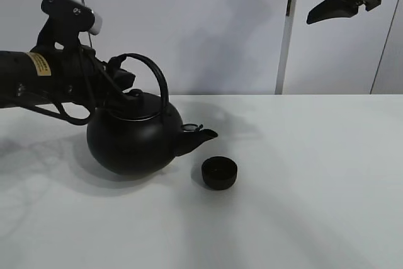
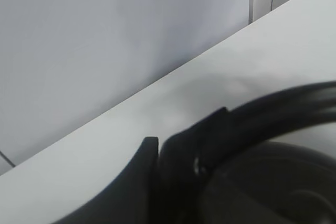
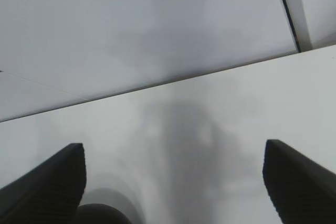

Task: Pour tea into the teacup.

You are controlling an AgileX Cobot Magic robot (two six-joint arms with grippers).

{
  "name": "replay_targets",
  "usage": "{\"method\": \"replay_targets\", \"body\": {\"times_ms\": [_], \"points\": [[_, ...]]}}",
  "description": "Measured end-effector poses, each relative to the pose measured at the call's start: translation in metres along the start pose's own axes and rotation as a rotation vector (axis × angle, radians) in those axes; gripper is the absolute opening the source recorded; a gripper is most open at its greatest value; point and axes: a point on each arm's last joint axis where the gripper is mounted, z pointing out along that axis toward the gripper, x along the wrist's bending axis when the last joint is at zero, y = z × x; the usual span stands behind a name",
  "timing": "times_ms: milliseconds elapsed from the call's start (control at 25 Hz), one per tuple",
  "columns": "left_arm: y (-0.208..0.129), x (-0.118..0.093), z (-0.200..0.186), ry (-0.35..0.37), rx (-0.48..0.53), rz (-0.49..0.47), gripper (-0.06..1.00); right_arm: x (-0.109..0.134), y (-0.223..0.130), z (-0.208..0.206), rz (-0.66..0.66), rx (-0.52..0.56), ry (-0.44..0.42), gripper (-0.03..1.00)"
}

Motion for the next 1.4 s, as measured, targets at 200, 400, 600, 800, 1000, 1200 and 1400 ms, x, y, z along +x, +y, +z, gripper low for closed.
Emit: {"method": "replay_targets", "body": {"times_ms": [200, 400, 600, 800, 1000, 1200, 1400], "points": [[0.008, 0.000, 0.004, 0.000, -0.025, 0.011, 0.09, 0.000, 0.000, 0.000, 0.000, 0.000, 0.000, 0.63], [0.018, 0.004, 0.009, 0.008, -0.057, 0.018, 0.09, 0.000, 0.000, 0.000, 0.000, 0.000, 0.000, 0.63], [0.021, 0.006, 0.012, 0.011, -0.045, 0.021, 0.09, 0.000, 0.000, 0.000, 0.000, 0.000, 0.000, 0.63], [0.019, 0.006, 0.013, 0.008, -0.022, 0.022, 0.09, 0.000, 0.000, 0.000, 0.000, -0.002, 0.000, 0.63], [0.019, 0.006, 0.013, 0.008, -0.019, 0.022, 0.09, 0.000, 0.001, 0.000, 0.000, -0.007, 0.000, 0.63], [0.015, 0.005, 0.015, 0.004, -0.007, 0.020, 0.09, 0.000, 0.001, 0.000, 0.000, -0.008, 0.000, 0.63], [0.014, 0.005, 0.017, 0.003, 0.004, 0.025, 0.09, 0.000, 0.001, 0.000, 0.000, -0.008, 0.000, 0.63]]}}
